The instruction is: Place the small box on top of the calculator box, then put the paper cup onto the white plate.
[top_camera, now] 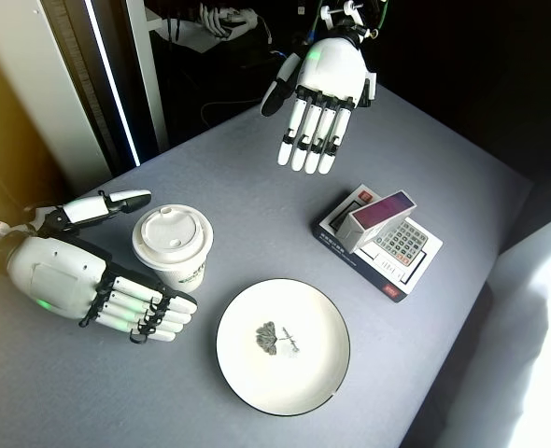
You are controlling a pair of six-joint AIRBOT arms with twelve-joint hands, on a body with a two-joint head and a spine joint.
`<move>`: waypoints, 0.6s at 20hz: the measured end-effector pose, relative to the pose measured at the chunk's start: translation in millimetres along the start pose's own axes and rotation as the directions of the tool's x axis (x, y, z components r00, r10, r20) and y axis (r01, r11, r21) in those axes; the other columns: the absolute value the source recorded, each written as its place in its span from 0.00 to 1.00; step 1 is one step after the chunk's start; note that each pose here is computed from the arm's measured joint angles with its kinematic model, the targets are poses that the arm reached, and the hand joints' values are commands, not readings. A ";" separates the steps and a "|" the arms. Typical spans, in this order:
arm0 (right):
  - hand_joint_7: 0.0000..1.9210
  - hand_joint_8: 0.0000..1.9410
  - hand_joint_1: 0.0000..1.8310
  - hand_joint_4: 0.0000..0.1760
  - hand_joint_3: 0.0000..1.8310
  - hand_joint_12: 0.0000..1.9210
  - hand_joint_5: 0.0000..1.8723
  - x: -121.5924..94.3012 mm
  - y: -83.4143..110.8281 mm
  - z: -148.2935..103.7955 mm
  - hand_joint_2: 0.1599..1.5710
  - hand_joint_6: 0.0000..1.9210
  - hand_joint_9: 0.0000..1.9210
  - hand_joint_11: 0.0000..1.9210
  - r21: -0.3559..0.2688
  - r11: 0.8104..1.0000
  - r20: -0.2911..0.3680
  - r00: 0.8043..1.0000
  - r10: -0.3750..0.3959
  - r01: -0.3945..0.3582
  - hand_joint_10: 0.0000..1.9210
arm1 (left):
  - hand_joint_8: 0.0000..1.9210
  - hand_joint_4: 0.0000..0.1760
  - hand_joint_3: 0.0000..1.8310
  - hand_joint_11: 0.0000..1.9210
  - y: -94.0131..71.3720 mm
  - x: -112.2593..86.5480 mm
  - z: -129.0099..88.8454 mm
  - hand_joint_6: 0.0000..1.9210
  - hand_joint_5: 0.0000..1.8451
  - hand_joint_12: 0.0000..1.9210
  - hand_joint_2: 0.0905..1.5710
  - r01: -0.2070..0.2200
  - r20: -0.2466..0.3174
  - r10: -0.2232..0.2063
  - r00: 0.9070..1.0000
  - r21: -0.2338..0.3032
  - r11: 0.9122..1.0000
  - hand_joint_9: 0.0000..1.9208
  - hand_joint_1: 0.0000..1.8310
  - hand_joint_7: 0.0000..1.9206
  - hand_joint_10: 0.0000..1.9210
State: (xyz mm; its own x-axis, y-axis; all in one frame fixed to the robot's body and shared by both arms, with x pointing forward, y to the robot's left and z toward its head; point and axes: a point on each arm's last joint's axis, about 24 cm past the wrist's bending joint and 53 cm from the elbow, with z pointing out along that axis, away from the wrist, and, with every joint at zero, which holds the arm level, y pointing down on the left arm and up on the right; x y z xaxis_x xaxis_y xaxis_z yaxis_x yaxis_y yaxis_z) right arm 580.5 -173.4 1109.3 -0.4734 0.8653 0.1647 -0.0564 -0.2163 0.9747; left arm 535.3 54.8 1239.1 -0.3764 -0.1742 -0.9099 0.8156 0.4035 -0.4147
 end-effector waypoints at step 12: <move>0.00 0.00 0.51 0.00 0.01 0.00 0.00 -1.5 2.4 11.8 0.40 0.00 0.00 0.00 -0.062 0.998 -0.001 1.000 0.010 -0.010 0.00 | 0.00 0.00 0.00 0.06 -1.6 0.0 0.7 0.00 0.18 0.32 0.77 0.002 0.001 -0.002 1.000 0.006 1.000 0.20 0.11 0.19 0.00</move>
State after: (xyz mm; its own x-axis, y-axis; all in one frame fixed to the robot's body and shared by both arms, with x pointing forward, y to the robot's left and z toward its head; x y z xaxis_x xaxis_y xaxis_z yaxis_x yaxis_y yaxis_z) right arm 591.4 -169.9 1113.2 -0.4747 0.8628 0.1739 -0.1060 -0.2522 0.9619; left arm 534.3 53.5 1239.7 -0.3775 -0.1763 -0.9091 0.8175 0.3977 -0.4166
